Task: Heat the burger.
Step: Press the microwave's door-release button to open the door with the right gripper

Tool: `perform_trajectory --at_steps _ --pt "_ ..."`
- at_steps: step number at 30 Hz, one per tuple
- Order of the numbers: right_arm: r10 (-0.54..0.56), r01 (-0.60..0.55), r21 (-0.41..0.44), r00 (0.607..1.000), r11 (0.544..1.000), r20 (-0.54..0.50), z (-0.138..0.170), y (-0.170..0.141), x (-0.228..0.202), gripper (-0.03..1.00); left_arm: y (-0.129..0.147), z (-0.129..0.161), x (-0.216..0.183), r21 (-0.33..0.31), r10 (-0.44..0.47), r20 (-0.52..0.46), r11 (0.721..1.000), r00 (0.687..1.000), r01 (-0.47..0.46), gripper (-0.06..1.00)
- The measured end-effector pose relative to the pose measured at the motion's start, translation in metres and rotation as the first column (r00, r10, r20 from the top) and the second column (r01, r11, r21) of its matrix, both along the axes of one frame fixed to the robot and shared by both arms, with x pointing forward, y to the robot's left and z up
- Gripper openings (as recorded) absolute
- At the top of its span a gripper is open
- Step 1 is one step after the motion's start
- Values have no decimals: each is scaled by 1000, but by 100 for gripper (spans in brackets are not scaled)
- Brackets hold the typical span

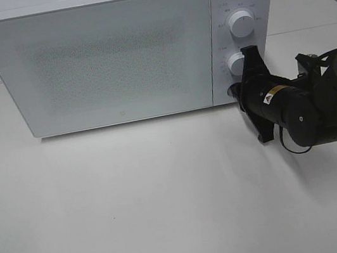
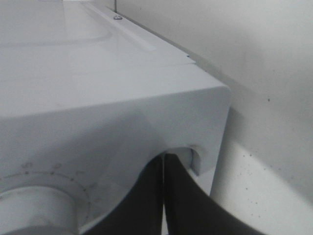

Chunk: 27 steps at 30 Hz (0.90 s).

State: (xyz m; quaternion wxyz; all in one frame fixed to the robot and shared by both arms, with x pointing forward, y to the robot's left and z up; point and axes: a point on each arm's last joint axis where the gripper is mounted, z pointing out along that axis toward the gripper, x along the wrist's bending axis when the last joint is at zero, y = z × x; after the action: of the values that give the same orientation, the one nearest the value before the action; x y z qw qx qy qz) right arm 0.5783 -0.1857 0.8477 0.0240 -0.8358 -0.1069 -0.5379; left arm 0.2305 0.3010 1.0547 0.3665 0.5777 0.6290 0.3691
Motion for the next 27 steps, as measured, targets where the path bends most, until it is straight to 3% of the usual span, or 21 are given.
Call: perform_trajectory --at_steps 27 --pt "-12 12 -35 1000 999 1 -3 4 7 0 0 0 0 0 0 0 1000 1000 0 98"
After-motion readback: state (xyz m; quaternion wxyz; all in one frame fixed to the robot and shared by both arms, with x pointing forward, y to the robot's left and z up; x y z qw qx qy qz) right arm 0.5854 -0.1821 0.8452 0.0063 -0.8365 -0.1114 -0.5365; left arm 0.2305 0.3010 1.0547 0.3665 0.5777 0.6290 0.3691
